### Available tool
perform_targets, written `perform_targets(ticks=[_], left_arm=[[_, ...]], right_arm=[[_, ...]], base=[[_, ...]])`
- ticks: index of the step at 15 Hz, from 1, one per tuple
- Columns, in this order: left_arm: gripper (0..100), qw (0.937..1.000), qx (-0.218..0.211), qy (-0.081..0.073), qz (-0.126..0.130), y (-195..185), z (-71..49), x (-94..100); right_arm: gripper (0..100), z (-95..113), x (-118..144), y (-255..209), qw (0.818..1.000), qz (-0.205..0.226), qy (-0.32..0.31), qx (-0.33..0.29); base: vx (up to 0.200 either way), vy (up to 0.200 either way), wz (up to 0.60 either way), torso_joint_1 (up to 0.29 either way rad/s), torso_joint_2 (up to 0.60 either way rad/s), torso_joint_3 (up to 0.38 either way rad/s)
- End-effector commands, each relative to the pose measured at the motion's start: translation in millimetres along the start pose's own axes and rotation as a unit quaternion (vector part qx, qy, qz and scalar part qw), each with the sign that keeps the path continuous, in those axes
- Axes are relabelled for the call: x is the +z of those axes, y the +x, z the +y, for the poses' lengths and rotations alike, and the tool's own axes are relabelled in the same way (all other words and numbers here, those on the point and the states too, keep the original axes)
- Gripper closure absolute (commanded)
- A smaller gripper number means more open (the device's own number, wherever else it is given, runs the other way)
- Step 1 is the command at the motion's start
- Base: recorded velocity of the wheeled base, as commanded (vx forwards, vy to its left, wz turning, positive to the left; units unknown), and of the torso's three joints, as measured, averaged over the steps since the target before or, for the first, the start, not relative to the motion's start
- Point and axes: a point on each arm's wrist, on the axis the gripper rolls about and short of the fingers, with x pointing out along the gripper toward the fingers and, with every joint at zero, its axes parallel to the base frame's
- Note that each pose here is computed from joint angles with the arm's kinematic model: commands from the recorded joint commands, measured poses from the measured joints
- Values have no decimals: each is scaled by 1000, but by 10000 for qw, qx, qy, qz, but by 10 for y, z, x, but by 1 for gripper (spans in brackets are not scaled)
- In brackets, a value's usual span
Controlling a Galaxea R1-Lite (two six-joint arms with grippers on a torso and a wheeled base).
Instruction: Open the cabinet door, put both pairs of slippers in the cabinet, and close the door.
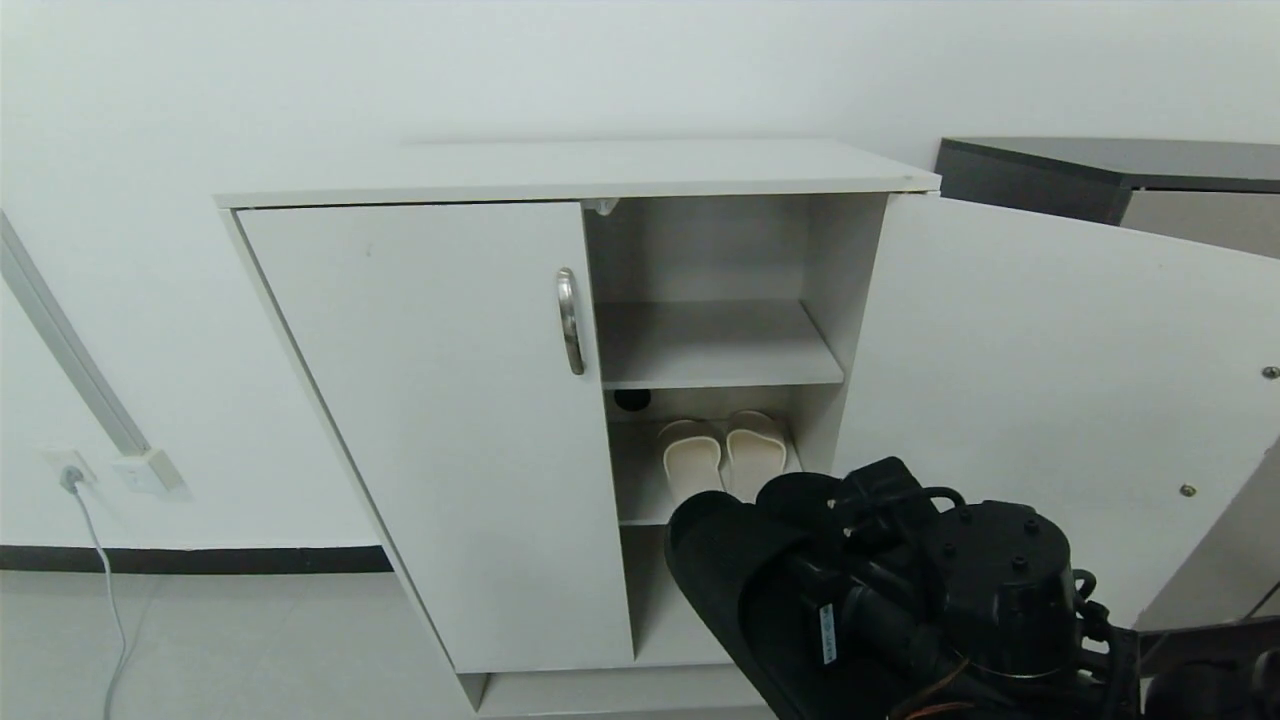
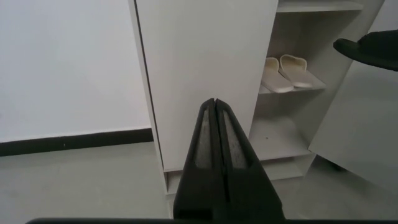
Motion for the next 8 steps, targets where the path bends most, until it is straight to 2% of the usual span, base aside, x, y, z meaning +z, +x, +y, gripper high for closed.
perform_targets(ticks=[1, 3, 5, 8], left_arm=[[100, 10000, 6, -1, 10, 1, 0, -1], [100, 10000, -2, -1, 10, 1, 0, -1], [100, 10000, -2, -1, 10, 1, 0, -1], [100, 10000, -2, 7, 10, 1, 0, -1]], right_arm=[[100, 93, -190, 239, 9995, -19, -174, -276], [100, 281, -187, 570, 9938, -326, -55, -1060], [100, 367, -134, 747, 9907, -292, 64, -1328], [100, 477, 249, 839, 9786, -219, 372, -2011]], base=[[0, 0, 0, -7, 217, 134], [0, 0, 0, 2, 107, 54], [0, 0, 0, 0, 0, 0], [0, 0, 0, 0, 0, 0]])
